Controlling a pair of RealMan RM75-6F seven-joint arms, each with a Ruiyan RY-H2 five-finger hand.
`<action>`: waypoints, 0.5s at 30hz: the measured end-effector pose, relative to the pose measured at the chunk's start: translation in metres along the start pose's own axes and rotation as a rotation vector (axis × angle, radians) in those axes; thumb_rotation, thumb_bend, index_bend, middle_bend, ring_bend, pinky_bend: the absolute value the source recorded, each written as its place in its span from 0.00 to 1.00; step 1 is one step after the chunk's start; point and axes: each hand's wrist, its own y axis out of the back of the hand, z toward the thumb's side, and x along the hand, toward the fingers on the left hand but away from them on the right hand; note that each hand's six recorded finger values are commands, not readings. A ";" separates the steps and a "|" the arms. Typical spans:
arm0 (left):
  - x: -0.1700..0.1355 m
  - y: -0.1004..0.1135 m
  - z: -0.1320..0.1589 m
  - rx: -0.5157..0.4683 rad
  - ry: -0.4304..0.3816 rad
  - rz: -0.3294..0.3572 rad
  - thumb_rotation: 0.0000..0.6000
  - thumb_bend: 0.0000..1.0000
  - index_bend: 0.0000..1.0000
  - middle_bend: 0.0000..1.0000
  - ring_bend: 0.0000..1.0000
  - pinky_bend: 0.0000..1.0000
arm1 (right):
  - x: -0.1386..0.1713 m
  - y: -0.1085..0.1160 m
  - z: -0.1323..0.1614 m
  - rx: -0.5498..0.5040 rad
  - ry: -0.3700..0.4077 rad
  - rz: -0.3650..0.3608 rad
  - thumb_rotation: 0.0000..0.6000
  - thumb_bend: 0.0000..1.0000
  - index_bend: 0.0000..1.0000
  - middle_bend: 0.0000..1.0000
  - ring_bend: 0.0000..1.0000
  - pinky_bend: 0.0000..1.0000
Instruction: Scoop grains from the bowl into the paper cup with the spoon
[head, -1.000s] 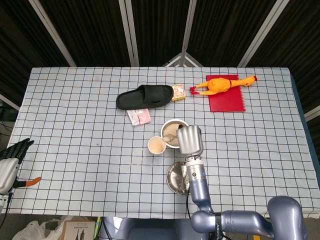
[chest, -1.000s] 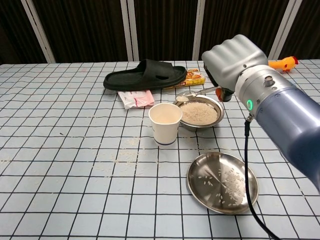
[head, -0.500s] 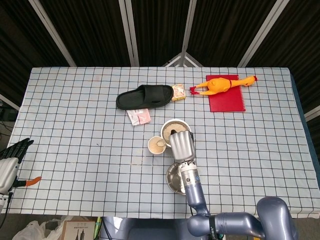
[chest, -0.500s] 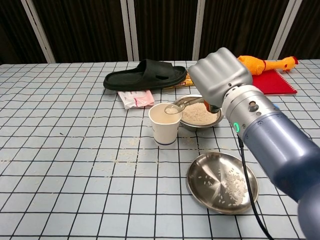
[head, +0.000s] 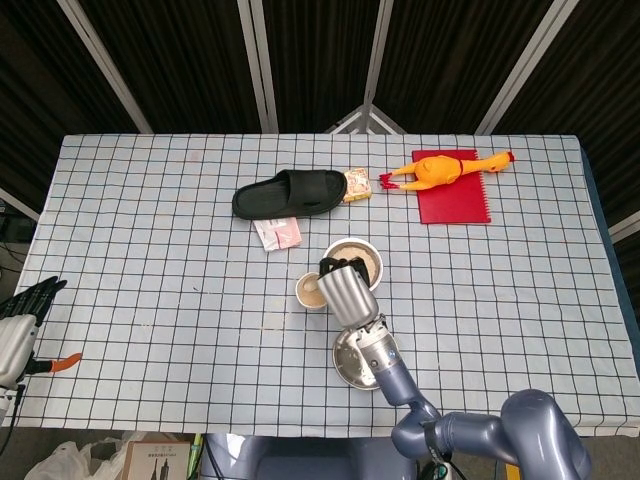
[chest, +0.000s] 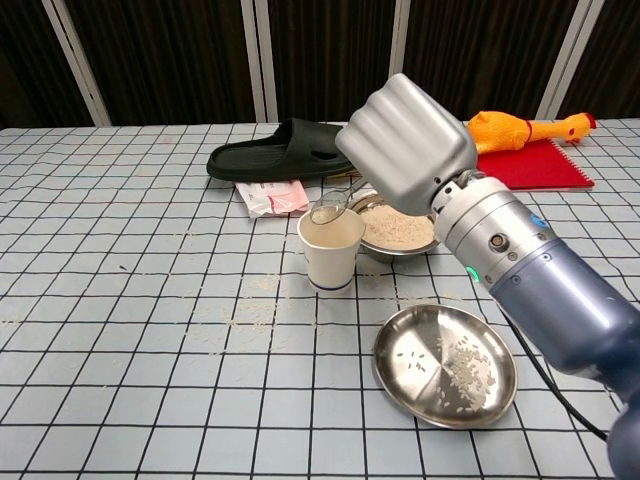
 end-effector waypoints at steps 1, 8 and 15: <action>0.000 0.000 0.000 -0.001 0.001 -0.001 1.00 0.00 0.00 0.00 0.00 0.00 | 0.000 -0.001 0.000 0.005 0.004 -0.007 1.00 0.61 0.69 0.83 0.97 1.00; 0.000 0.000 0.000 0.000 0.003 0.000 1.00 0.00 0.00 0.00 0.00 0.00 | 0.001 -0.010 -0.002 0.043 0.020 -0.040 1.00 0.61 0.69 0.83 0.97 1.00; 0.001 0.000 0.000 -0.003 0.003 -0.004 1.00 0.00 0.00 0.00 0.00 0.00 | 0.004 -0.023 -0.010 0.006 0.037 -0.078 1.00 0.61 0.69 0.83 0.97 1.00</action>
